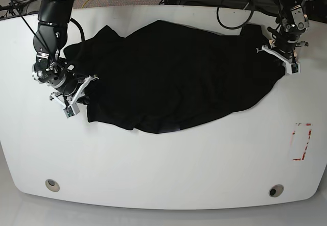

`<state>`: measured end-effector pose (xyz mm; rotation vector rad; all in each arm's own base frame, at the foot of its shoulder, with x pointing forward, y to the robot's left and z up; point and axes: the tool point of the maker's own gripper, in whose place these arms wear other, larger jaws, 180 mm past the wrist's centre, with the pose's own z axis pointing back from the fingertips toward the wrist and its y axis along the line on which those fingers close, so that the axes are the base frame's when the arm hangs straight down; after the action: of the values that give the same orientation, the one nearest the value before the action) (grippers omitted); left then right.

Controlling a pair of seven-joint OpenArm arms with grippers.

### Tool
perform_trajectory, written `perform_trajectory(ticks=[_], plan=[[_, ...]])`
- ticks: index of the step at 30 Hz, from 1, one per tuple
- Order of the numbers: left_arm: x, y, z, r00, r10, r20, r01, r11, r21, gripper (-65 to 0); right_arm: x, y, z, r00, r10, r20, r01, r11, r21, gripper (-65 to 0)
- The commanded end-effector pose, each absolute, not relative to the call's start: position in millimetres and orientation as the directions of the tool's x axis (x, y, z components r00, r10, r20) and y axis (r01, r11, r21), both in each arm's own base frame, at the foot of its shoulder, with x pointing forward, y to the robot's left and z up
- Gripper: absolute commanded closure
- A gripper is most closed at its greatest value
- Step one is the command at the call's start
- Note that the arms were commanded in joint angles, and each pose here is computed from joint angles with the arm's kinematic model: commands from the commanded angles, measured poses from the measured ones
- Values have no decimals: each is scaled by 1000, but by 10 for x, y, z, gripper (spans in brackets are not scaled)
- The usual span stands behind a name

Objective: Fold the T-shirt properly
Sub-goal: 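Reach the left gripper to the shirt's opposite edge and pinch it, then lift the shirt with both grippers, shake it, and lay it back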

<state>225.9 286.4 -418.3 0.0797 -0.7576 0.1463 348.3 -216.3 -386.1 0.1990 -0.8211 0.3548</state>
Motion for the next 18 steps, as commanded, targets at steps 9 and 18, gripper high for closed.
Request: perform_trajectory(ticks=[9,18], plan=[[2535,2792,-3352,600,-39,799,-92,989,117,0,3679,-2178,-3230,509,341,790,-424,898,-114,0],[2989,2888,-2632,506,-141,851,-82,974,210,0,4032,-2306,-2738,445,385,808,-401,893,-205,0]])
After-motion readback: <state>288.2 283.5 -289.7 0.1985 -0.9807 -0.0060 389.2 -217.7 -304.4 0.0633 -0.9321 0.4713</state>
